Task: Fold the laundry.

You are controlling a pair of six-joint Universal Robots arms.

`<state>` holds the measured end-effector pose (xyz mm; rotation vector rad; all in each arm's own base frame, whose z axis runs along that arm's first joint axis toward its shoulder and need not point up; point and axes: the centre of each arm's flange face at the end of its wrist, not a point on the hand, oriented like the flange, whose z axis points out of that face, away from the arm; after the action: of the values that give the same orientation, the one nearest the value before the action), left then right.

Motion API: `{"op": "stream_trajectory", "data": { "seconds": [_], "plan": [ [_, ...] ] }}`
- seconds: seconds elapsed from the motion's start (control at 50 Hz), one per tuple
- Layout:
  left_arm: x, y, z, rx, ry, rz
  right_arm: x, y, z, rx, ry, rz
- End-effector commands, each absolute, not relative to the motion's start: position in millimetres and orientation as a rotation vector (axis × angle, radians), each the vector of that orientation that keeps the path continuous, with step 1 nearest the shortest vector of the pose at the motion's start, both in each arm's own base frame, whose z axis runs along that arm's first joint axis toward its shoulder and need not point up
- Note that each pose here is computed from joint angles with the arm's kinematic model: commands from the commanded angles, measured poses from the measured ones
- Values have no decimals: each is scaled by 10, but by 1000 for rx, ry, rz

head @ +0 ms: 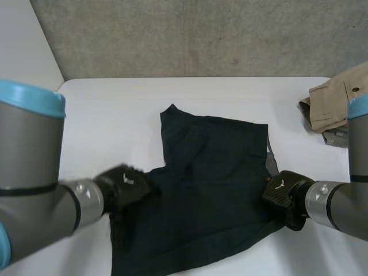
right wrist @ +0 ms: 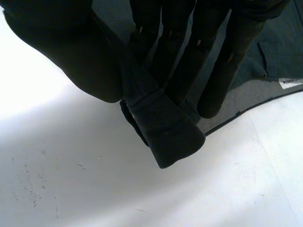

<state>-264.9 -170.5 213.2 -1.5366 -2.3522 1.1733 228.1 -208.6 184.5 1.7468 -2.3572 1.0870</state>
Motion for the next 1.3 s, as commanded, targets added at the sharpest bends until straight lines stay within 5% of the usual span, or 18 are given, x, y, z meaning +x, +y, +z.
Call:
{"op": "stream_trajectory", "data": {
  "seconds": [0.02,0.18,0.34,0.58,0.8,0.94,1.3],
  "plan": [
    [-2824,-2094,2413,-1670,-2157,1480,2279,-2081,1745,1719,-2369,1136],
    [-3339,-2711,2446,-1849,-1710,1800,2297,-2017,1648,1728,-2353,1157],
    [-3770,-3111,1975,-2012,-1474,1734,2287,-2017,1572,1698,-2371,1179],
    [-3948,-3345,1314,-2215,-1180,1777,2280,-2020,1464,1678,-2389,1183],
    [-3918,-3358,1054,-2309,-1155,1741,2243,-2105,1488,1628,-2406,1215],
    [-3749,-3650,1277,-2376,-1458,1926,2250,-2104,1490,1632,-2406,1226],
    [-3266,-3486,1689,-1354,-2401,1786,2364,-2030,1528,1685,-2369,1256]
  ]
}}
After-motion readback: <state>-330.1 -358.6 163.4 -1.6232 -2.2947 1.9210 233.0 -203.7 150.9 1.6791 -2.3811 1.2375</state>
